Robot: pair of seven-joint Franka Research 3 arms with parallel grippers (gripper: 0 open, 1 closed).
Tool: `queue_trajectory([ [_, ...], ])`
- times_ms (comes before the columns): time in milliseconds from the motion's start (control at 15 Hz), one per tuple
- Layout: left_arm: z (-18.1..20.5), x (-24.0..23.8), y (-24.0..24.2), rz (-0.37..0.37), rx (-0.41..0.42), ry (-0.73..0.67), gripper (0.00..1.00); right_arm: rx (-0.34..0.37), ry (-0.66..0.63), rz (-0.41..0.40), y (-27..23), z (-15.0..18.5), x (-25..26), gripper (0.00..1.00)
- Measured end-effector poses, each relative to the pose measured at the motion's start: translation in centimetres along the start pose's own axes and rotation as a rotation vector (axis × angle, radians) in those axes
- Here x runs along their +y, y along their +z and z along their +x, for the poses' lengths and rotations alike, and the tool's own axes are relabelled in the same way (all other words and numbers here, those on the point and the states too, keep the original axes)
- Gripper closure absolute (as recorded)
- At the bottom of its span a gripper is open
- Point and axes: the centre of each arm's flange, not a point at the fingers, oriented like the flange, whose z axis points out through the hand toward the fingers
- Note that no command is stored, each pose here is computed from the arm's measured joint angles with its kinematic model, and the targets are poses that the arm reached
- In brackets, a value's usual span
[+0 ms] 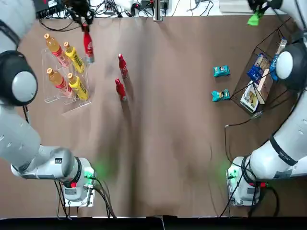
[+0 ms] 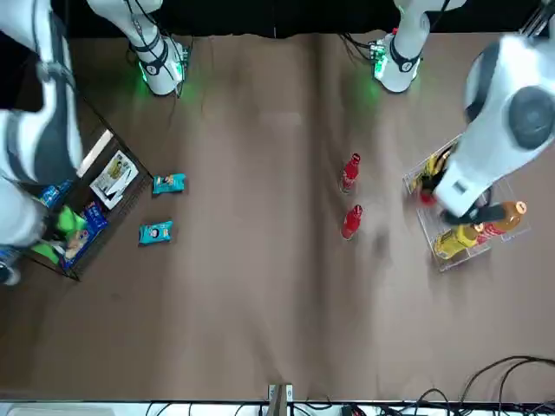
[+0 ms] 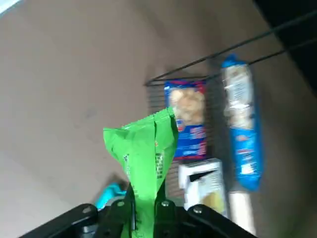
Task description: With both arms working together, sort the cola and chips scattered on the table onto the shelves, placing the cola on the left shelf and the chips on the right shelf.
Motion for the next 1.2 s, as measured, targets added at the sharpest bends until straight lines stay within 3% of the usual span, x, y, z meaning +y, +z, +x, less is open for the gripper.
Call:
queue_trajectory([
  [267, -4.1, -8.1, -4.1, -0.022, -0.069, 0.110, 0.68, 0.000, -0.100, -0.019, -3.5, 2.6, 8.2, 0.84],
  [467, -8.2, -13.8, -7.1, -0.035, -0.094, 0.203, 0.68, 0.061, -0.098, -0.043, -7.0, 3.8, 14.5, 0.84],
  [933, -11.6, -23.4, -7.3, -0.070, -0.091, 0.292, 0.68, 0.063, -0.041, -0.052, -7.4, 5.9, 20.6, 0.84],
  [1200, -11.6, -24.6, -5.2, -0.049, -0.083, 0.309, 0.68, 0.033, -0.028, -0.071, -5.5, 6.9, 21.5, 0.84],
])
